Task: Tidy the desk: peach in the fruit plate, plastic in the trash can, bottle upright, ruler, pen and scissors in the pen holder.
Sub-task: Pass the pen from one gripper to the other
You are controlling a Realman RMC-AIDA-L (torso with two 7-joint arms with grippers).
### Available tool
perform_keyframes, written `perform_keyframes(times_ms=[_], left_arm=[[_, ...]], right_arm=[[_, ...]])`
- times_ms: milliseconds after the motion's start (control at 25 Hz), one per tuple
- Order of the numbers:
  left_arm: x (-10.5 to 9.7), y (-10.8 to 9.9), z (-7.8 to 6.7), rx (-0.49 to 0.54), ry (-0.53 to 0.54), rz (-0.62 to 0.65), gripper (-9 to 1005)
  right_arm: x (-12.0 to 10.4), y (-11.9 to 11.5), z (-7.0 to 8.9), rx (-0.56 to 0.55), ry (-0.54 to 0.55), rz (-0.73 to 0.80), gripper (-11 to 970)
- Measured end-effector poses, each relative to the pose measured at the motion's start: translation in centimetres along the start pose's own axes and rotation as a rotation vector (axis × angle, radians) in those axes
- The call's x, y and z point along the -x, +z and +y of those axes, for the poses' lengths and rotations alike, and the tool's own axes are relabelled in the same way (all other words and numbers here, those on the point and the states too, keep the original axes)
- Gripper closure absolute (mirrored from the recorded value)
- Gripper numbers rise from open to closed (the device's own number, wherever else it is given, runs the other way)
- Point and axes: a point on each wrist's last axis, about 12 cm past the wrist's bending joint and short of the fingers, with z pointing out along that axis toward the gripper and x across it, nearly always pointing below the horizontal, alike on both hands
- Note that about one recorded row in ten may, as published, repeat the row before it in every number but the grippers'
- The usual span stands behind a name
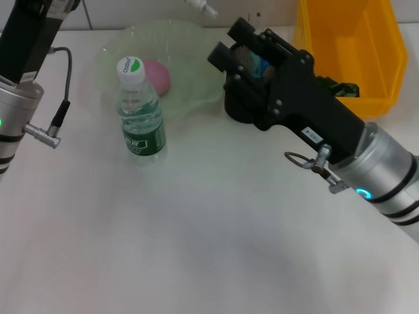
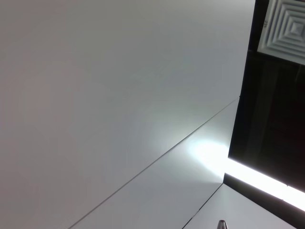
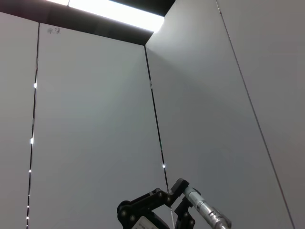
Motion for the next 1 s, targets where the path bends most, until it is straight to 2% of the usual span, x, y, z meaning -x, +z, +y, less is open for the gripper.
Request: perform_keyframes(times_ms=[240, 680, 1000], left_arm=[[-0.1, 0.0, 0.0, 0.003, 0.009, 0.014, 869], [-0.3, -0.1, 0.0, 0.006, 0.006, 0.029, 870], [-0.4, -0.1, 0.0, 0.005, 0.005, 0.038, 869]], right_arm=[[-0.3, 1.2, 0.8, 0.026, -0.024, -0.010, 503], [-0.3, 1.3, 0.4, -0.021, -0.030, -0.024, 532], [-0.2, 1.5, 0.3, -0.016, -0.033, -0.024, 553]])
